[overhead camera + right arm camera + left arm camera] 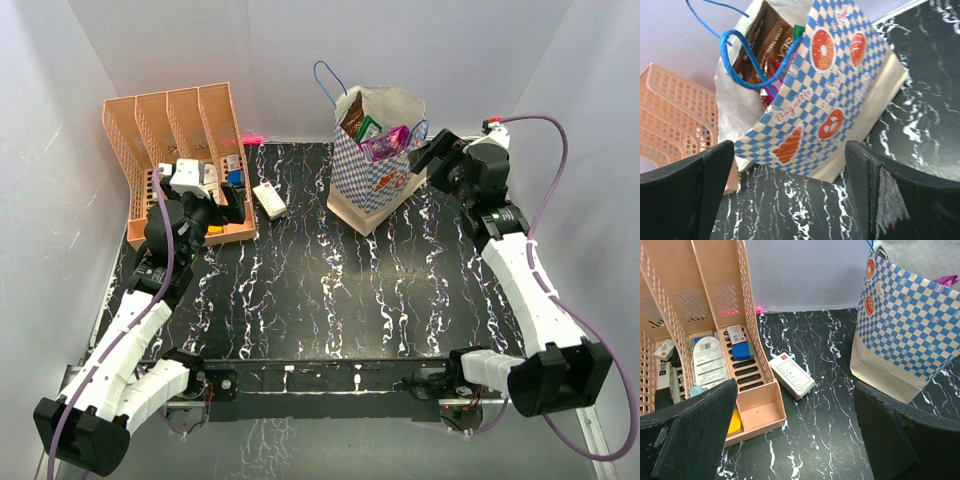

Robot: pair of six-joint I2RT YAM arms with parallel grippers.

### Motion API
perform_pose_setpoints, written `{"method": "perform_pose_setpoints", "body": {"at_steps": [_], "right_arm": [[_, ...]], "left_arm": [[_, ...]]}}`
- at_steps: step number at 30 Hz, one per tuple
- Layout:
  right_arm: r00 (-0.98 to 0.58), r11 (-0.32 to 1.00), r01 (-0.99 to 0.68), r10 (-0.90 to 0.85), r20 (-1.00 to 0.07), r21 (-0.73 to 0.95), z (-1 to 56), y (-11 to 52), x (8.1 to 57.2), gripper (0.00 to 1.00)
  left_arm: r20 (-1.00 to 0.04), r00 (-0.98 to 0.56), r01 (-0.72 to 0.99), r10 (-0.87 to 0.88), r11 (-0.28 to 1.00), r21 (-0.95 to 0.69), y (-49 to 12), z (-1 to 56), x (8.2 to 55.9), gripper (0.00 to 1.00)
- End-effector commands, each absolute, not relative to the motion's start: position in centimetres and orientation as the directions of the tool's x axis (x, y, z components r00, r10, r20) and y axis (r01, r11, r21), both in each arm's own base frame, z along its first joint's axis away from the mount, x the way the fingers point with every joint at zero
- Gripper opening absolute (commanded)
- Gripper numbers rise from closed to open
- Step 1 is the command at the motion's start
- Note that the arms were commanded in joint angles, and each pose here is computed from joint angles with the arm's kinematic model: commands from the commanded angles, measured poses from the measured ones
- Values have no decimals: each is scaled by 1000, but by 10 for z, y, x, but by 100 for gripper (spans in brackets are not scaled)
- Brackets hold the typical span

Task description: Take the snacks out of the paper bag

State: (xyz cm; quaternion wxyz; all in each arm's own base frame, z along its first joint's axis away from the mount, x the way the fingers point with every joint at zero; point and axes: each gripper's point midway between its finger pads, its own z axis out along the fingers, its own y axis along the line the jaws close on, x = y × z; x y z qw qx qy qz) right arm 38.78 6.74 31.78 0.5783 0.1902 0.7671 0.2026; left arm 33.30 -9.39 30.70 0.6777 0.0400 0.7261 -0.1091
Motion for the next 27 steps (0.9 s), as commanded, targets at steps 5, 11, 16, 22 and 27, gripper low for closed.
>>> {"method": "perform_pose_setpoints", "body": {"at_steps": [5, 11, 16, 22, 27], "right_arm": [[-136, 751, -197, 616, -776, 631, 396, 99, 426, 87], [-96, 730, -228, 642, -761, 645, 409, 102, 449, 76], [-77, 715, -195, 671, -738, 671, 408, 98, 467, 68], [-89, 706, -163, 685, -723, 689, 399, 94, 475, 61], [-115, 702, -150, 687, -717, 696, 383, 96, 470, 62]], "left_arm": [[-997, -35, 269, -73, 960, -80, -106, 318, 335, 98], [-997, -38, 273, -70, 959, -78, -108, 316, 337, 98], [-997, -37, 271, -70, 959, -78, -108, 316, 338, 99], [-997, -40, 262, -67, 962, -75, -106, 315, 339, 98], [-997, -38, 255, -65, 964, -73, -105, 316, 339, 98]]}}
